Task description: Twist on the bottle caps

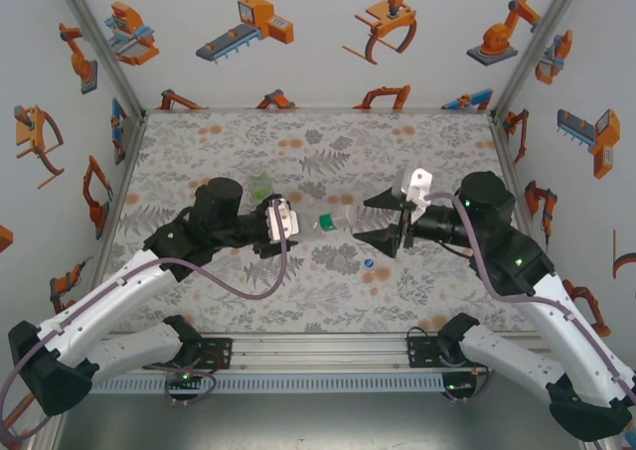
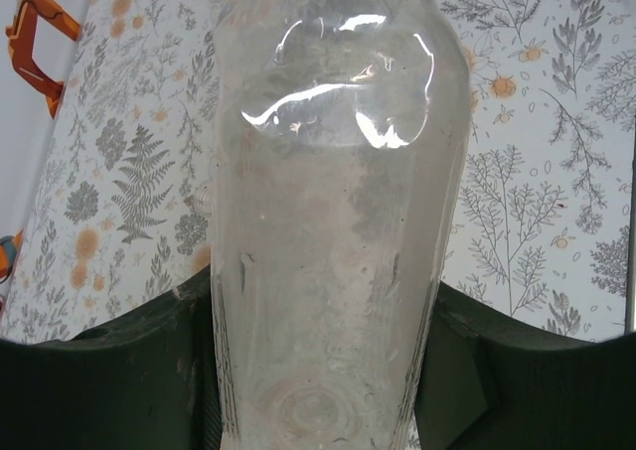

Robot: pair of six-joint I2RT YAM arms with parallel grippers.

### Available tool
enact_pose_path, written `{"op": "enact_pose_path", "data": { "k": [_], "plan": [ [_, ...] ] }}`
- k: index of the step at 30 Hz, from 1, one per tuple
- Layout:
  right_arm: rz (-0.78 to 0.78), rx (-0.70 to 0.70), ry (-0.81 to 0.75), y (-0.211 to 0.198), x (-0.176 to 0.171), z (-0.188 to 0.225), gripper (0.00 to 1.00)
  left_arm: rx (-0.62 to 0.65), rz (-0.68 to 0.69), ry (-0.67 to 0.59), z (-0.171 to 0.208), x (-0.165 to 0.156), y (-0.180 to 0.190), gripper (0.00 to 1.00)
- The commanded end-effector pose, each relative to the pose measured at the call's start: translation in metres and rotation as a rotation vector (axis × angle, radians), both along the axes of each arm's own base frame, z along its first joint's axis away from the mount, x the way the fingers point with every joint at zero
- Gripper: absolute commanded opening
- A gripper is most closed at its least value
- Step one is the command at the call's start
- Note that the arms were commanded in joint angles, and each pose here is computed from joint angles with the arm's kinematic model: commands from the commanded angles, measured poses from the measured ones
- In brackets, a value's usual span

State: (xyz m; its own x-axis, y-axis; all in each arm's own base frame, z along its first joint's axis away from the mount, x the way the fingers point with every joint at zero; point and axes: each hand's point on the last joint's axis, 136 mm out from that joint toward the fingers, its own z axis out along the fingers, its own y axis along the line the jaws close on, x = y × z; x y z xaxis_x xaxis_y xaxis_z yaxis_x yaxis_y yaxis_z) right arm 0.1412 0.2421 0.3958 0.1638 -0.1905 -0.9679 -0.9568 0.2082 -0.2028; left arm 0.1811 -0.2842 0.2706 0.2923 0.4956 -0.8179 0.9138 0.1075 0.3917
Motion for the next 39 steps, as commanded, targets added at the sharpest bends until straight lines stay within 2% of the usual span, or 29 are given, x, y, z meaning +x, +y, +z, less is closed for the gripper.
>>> {"op": "enact_pose_path", "data": {
  "k": [1, 14, 28, 39],
  "plan": [
    [0.156, -0.032, -0.196, 0.002, -0.024, 0.002, 0.59, -0.044, -0.061, -0.027, 0.017, -0.009, -0.005, 0.00],
    [0.207, -0.045, -0.167, 0.015, -0.018, -0.005, 0.58, -0.050, -0.145, 0.003, 0.018, -0.025, -0.007, 0.00],
    [0.219, -0.046, -0.156, 0.017, -0.017, -0.005, 0.43, -0.050, -0.148, 0.007, 0.018, -0.025, -0.007, 0.00],
    [0.183, -0.034, -0.077, 0.023, -0.005, -0.012, 0.27, -0.065, -0.125, -0.008, 0.022, -0.022, -0.006, 0.00]
  ]
}}
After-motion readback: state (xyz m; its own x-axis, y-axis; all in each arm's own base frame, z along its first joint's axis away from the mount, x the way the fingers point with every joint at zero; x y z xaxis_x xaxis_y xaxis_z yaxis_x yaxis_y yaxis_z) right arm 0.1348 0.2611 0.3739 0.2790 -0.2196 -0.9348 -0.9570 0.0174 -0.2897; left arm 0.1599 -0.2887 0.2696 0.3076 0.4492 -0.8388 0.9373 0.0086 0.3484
